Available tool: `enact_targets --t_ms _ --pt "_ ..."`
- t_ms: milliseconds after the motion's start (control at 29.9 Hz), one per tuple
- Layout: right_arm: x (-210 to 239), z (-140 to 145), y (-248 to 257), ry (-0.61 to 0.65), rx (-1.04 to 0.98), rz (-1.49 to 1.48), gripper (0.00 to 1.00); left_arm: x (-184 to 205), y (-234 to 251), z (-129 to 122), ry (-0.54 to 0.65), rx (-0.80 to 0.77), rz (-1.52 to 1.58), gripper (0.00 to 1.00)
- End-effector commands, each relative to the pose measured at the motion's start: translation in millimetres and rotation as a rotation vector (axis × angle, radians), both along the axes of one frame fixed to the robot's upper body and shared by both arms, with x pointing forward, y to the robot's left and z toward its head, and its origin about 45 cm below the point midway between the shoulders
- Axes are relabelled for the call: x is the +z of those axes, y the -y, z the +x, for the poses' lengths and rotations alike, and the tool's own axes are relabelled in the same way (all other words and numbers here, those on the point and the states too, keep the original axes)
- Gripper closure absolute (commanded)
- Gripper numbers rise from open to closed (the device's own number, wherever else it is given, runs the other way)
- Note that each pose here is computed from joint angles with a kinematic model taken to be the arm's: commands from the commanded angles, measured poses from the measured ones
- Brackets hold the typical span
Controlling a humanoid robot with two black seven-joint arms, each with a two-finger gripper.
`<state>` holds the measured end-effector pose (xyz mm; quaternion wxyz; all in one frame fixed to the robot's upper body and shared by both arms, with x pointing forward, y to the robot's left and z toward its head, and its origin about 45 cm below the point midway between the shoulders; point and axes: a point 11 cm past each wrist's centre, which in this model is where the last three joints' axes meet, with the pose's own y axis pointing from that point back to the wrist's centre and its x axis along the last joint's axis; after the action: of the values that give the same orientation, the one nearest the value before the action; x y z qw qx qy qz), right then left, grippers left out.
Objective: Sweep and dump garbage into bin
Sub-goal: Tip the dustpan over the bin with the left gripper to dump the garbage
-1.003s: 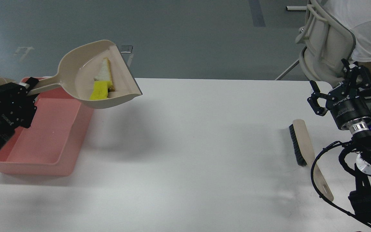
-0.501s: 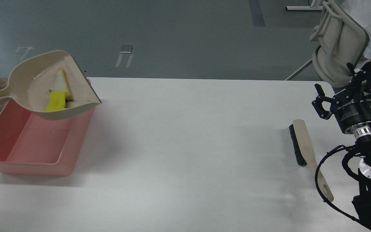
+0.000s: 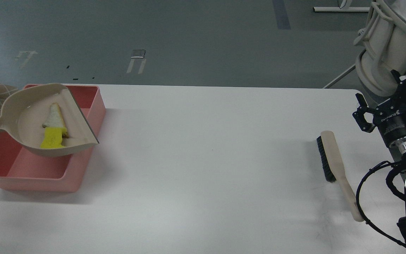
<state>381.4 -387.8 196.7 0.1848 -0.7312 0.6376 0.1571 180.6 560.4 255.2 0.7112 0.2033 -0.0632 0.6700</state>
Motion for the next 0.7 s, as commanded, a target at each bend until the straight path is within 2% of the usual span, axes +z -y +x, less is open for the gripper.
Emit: enact_targets --t_ms 0,167,434,668 --pt "-1.4 -0.9 -0.1 -0.003 -0.001 0.001 0.0 1.7 -2.8 0.2 -0.005 0.0 0.005 0.97" --pt "-2.1 -1.4 0.1 -0.005 -0.001 0.001 0.0 5.5 -6.9 0.1 0.003 0.004 -0.001 0.97" --pt "-3.6 -2.0 0.6 -0.009 -0.002 0.002 0.0 36.0 -25.0 -1.4 0.038 0.003 0.018 0.97" --pt "-6.7 -4.6 1.4 -0.016 -0.004 0.002 0.0 40.1 -48.7 -9.0 0.002 0.047 0.063 0.97"
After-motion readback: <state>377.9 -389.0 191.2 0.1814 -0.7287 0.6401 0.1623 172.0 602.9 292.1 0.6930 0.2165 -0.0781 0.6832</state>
